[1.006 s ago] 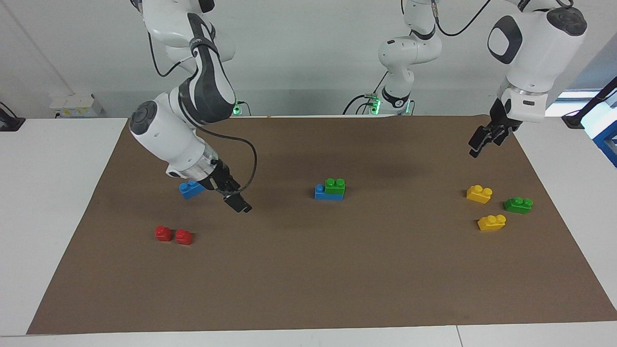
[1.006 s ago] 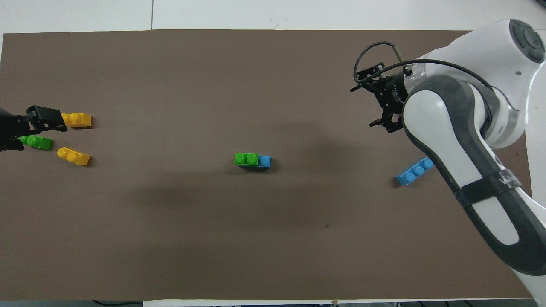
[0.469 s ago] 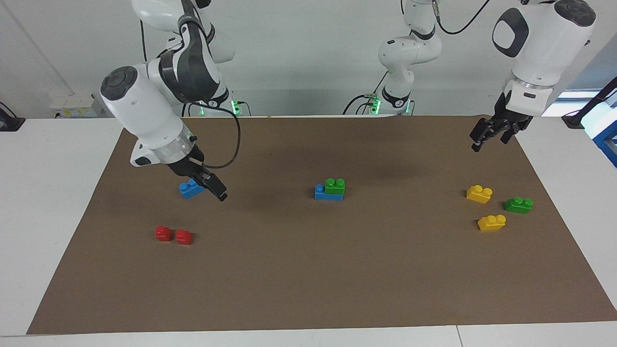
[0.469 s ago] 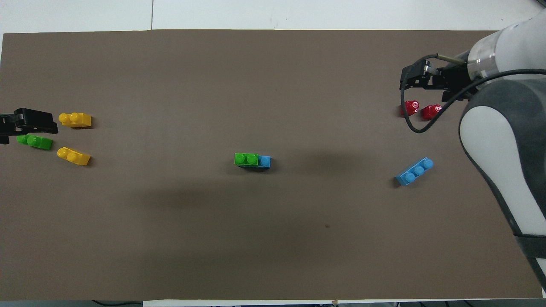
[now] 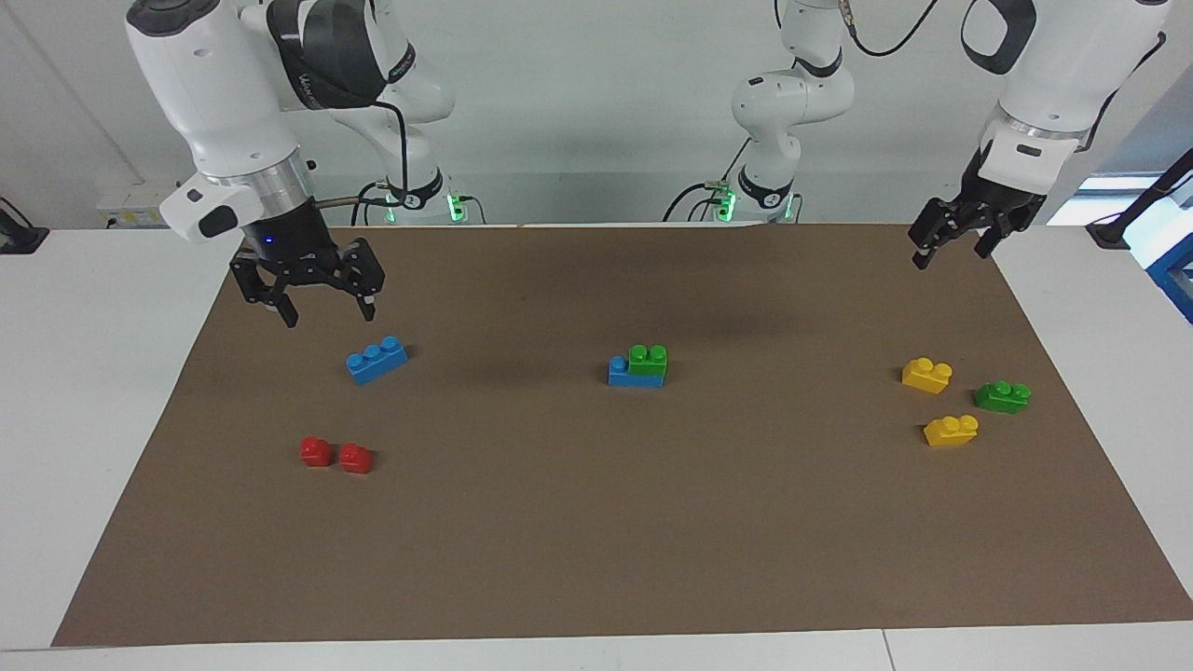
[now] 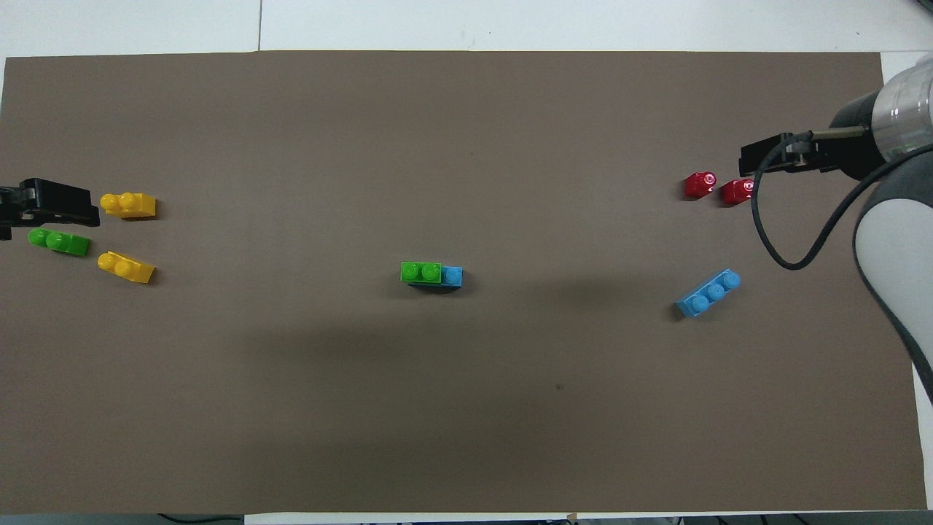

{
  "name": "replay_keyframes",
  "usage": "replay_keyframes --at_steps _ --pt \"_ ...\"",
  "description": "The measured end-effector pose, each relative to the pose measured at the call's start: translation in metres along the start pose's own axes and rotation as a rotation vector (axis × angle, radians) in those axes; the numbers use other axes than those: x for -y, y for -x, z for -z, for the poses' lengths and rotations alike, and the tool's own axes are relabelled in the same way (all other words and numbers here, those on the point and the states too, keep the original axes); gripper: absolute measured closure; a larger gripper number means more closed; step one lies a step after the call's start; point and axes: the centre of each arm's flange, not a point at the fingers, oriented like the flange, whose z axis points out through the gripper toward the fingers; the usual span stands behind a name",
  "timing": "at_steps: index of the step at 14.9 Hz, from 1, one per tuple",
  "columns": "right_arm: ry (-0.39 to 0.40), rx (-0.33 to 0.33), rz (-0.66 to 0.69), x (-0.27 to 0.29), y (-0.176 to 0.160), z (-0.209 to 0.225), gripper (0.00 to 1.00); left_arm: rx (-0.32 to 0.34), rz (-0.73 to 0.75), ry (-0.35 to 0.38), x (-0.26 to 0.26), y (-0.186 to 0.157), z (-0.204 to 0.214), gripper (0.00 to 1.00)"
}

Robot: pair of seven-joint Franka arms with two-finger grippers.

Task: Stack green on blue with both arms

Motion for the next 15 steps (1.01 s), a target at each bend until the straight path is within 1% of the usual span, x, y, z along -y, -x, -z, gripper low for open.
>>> replay_keyframes --at_steps 1,3,6,7,15 --pt "0.001 0.019 -0.004 -0.003 0.002 -0.002 0.00 0.003 -0.003 0.001 -0.001 -0.001 0.003 0.00" --pt "0.002 0.036 -0.008 -0.005 0.005 -0.003 0.00 -0.001 -0.003 0.004 -0.001 -0.003 0.006 0.00" --pt "0.003 0.088 -0.009 -0.006 0.014 -0.003 0.00 -0.001 -0.002 0.007 -0.001 -0.003 0.006 0.00" --pt "0.004 0.095 -0.009 -0.006 0.015 -0.003 0.00 0.002 -0.001 0.007 -0.001 -0.004 0.005 0.00" --pt "0.016 0.099 -0.009 -0.008 0.016 -0.002 0.00 0.019 -0.004 0.006 -0.002 -0.004 -0.002 0.00"
